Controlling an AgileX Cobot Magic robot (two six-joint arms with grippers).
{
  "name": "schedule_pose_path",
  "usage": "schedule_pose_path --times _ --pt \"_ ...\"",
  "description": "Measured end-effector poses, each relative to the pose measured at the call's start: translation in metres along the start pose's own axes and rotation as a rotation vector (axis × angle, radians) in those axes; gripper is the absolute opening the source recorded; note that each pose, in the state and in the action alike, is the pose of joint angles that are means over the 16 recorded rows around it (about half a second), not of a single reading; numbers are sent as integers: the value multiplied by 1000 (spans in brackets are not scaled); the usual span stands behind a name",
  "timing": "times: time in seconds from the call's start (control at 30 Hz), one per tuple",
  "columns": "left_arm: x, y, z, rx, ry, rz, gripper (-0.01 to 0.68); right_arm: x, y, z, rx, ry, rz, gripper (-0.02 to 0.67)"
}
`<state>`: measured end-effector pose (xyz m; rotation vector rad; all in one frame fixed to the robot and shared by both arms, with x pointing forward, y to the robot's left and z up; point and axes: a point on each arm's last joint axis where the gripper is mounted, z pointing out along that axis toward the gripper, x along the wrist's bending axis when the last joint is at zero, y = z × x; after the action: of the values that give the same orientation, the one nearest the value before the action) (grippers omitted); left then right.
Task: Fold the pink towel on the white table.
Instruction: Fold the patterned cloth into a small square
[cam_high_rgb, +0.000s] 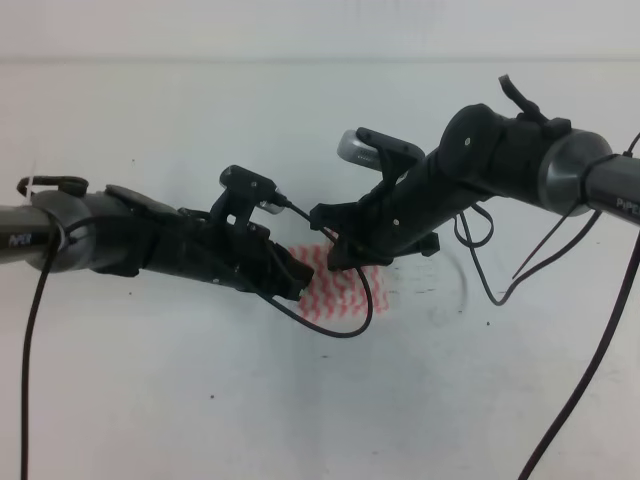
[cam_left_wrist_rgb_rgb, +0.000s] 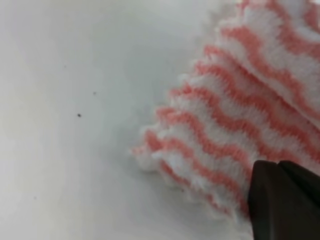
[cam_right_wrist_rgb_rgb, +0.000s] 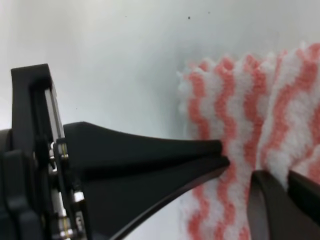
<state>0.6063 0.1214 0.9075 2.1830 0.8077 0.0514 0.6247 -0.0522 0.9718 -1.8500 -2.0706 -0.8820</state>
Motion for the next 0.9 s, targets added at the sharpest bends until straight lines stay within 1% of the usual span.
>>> schedule_pose_path --times 0.2,0.5,0.7,0.9 --pt "-1 4 -6 -9 8 19 0 0 0 1 3 -1 -4 -2" --pt "-3 16 -25 -39 26 80 0 -1 -1 1 7 -2 -7 -2" --pt "-4 19 -35 -44 17 121 0 0 -1 1 8 -1 -11 -2" --pt "-5 16 -38 -26 -5 151 0 0 -1 0 9 2 -14 -2"
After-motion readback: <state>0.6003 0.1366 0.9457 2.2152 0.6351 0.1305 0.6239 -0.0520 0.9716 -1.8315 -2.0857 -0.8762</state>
